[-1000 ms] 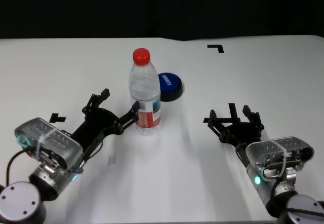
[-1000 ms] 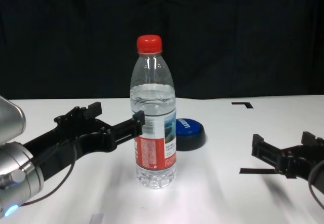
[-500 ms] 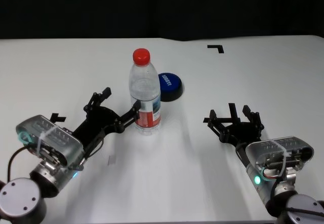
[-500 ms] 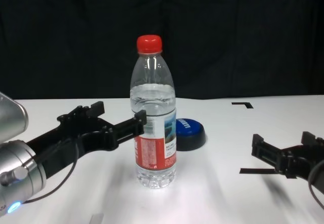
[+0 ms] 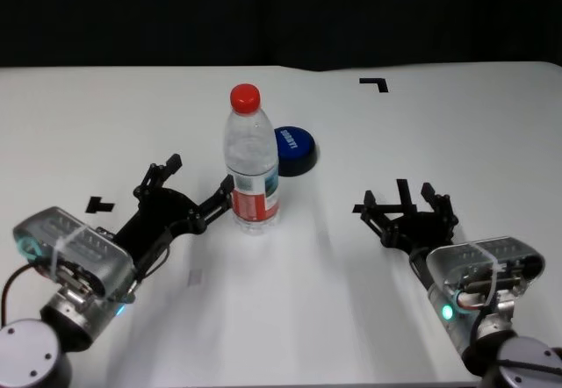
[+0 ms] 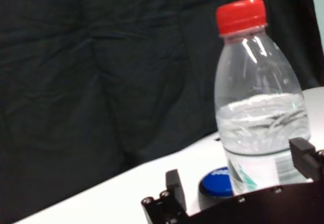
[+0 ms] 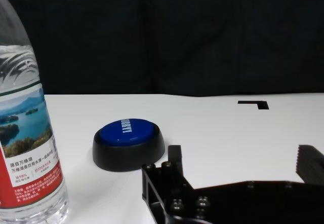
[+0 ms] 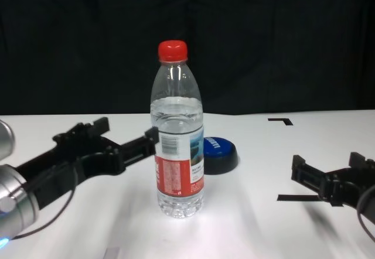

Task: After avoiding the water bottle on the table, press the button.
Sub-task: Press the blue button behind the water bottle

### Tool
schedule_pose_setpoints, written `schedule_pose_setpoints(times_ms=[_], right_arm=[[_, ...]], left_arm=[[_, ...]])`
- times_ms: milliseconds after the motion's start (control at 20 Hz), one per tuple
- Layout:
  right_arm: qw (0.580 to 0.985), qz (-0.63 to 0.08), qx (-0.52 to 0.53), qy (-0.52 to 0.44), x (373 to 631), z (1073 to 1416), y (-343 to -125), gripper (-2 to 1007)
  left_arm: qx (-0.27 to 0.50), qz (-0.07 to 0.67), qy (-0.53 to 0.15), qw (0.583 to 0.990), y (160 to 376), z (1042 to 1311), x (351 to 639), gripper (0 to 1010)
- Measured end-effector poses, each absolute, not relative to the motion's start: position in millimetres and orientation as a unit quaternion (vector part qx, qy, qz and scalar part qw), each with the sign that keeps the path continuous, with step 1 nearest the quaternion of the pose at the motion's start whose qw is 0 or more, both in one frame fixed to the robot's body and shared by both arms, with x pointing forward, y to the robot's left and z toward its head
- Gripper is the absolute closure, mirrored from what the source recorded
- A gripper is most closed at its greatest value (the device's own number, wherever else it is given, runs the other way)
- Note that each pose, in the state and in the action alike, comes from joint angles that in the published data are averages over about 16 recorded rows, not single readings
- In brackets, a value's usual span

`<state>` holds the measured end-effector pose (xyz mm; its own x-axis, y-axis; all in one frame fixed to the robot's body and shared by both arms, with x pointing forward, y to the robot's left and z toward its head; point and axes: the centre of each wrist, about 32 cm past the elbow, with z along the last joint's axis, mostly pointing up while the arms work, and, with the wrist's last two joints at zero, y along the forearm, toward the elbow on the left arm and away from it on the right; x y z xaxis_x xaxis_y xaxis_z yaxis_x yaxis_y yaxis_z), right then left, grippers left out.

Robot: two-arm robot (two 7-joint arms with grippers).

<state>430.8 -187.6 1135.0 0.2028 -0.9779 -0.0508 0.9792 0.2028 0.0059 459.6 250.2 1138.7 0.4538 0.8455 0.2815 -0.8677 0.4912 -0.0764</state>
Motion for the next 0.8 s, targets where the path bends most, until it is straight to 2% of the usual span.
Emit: schedule_pose_setpoints(times_ms=[800], right_arm=[[0.775,-0.631,0.018,0.018,431,1135,-188,3]], left_arm=[[0.040,0.566,-0.154,0.809,266,1144,418,7]])
